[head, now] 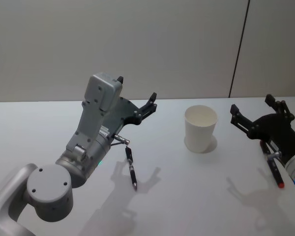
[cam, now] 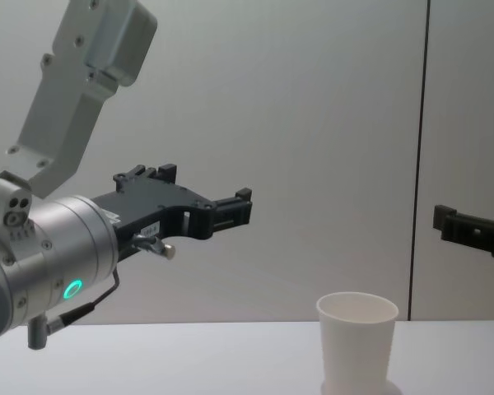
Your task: Place the pen into the pen holder.
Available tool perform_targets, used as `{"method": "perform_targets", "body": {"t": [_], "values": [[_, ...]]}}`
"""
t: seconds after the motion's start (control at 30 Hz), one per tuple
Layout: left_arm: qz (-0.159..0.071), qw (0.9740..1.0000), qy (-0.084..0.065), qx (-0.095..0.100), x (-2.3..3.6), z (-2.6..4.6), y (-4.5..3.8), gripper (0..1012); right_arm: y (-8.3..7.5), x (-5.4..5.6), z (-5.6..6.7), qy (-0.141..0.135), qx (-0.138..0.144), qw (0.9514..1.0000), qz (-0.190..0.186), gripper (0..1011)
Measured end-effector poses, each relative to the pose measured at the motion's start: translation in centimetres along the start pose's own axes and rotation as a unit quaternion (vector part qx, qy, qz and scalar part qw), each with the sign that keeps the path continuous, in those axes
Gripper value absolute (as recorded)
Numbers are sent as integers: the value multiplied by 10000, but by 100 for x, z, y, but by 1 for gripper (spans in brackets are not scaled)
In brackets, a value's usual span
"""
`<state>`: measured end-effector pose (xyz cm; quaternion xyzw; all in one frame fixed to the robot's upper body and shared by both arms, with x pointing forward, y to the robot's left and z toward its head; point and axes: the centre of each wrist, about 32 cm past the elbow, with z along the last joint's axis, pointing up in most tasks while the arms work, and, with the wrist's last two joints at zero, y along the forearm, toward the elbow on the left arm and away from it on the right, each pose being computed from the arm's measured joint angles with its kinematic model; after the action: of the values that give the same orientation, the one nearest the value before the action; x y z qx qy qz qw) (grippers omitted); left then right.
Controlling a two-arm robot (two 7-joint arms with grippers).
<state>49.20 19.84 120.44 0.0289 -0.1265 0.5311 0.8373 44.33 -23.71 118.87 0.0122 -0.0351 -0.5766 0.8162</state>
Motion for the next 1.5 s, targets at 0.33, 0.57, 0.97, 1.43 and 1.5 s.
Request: {"method": "perform_targets", "body": {"t": [0.33, 0.57, 0.97, 1.43, 1.5], "values": [[0, 10000, 0, 0, 0, 0, 0, 1000, 0, 0, 0, 0, 0, 10000, 0, 1002], [0, 10000, 0, 0, 0, 0, 0, 1000, 0, 0, 0, 0, 0, 10000, 0, 1002], [0, 10000, 0, 0, 0, 0, 0, 1000, 0, 0, 0, 0, 0, 10000, 0, 1002], [0, 10000, 0, 0, 0, 0, 0, 1000, 65, -76, 18, -133, -163, 9995, -221, 1002], [0, 10000, 1, 0, 0, 0, 0, 1000, 85, -90, 27, -165, -228, 9992, -292, 1002]]}}
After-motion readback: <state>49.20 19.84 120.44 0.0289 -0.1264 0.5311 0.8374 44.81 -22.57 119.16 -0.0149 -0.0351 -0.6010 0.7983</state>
